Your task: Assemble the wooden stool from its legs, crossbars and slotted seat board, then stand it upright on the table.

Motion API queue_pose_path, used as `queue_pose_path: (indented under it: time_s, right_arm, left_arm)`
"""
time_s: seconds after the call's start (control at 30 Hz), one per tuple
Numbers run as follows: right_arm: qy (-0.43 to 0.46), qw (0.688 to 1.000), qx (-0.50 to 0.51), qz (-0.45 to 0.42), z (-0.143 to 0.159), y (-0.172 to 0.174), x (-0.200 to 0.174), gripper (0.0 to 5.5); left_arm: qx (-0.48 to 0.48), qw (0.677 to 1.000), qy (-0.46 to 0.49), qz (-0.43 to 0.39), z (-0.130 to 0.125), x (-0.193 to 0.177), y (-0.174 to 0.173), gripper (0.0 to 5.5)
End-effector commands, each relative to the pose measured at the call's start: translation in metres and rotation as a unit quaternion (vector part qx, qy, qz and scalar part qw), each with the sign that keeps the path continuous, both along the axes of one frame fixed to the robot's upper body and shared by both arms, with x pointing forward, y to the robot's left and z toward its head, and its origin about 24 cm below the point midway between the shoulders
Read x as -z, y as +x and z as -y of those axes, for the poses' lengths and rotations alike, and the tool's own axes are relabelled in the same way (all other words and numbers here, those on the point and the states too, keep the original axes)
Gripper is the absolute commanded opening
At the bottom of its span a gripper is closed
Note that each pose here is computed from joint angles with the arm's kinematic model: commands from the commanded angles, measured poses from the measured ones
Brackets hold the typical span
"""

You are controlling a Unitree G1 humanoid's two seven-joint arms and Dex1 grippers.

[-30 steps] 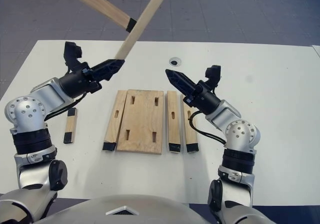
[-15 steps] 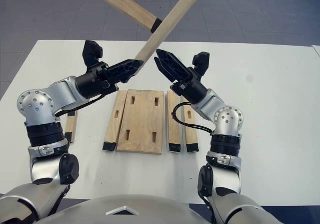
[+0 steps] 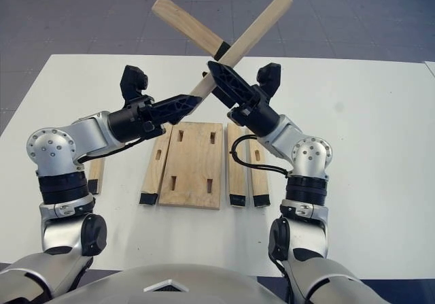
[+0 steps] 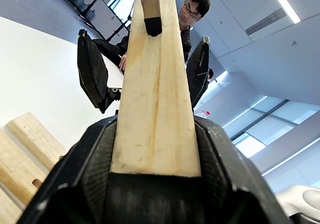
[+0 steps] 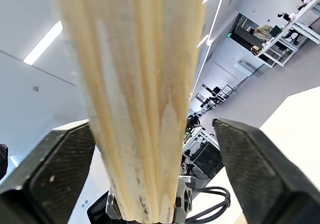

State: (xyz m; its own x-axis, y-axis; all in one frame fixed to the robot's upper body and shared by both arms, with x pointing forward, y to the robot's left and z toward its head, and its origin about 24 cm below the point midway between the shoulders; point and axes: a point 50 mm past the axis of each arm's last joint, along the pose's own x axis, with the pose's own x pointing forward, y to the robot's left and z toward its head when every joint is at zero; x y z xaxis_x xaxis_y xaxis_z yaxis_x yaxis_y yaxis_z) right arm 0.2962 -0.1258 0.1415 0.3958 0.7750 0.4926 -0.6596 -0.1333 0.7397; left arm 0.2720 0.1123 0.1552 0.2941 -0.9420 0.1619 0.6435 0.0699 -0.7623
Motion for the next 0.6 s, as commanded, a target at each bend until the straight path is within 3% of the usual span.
queue_pose_path:
  time_s: [0.03,0.27,0.6]
  right_arm:
    - [0.002,1.0,-0.003,0.001,-0.001,0.0027,-0.0074,3.26]
    - [0.01,1.0,-0.028,-0.004,-0.0003,-0.003,-0.0062,2.09]
    - [-0.01,1.0,-0.017,-0.023,-0.0032,-0.0001,-0.0044,2.09]
  left_arm:
    - [-0.002,1.0,0.002,0.013,-0.0025,-0.003,-0.0003,2.06]
    - [0.004,1.0,-0.018,-0.003,0.0004,0.001,-0.0035,2.06]
    - [0.002,1.0,0.001,0.016,0.0012,0.0017,-0.0064,2.06]
